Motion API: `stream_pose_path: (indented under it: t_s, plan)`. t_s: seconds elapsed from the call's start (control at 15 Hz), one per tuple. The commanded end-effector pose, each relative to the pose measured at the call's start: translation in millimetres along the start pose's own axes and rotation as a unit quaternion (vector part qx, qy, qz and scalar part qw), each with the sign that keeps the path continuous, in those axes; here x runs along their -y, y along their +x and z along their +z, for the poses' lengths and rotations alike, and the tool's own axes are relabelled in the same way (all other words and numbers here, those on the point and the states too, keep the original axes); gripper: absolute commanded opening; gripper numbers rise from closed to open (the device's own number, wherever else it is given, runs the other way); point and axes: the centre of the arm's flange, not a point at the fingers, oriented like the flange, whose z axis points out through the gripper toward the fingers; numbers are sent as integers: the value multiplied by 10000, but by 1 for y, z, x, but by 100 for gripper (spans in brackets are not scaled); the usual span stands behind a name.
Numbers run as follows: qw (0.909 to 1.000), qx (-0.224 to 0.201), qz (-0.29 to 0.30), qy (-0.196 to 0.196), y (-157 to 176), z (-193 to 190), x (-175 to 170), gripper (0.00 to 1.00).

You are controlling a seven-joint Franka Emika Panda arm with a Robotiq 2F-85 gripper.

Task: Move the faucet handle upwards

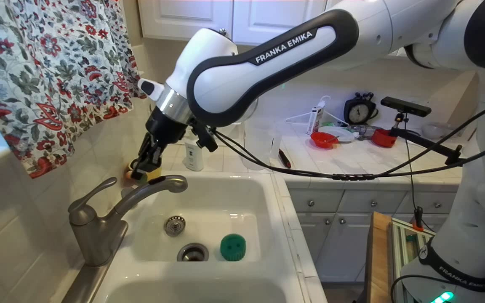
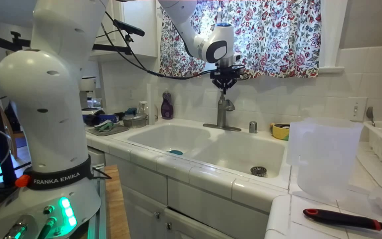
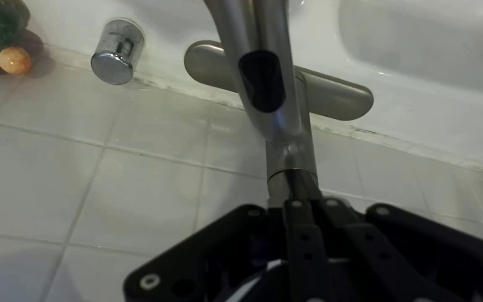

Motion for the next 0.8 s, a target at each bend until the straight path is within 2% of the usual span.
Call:
stream_pose_path:
  t_s: [0.0,0.47,0.73]
  plan:
    - [9998,-103,-39,177,9,16,-5,0]
    - [9993,-356,-74,79,18,17,-9,0]
    - [9988,-332,-153,324,22,22,-8,0]
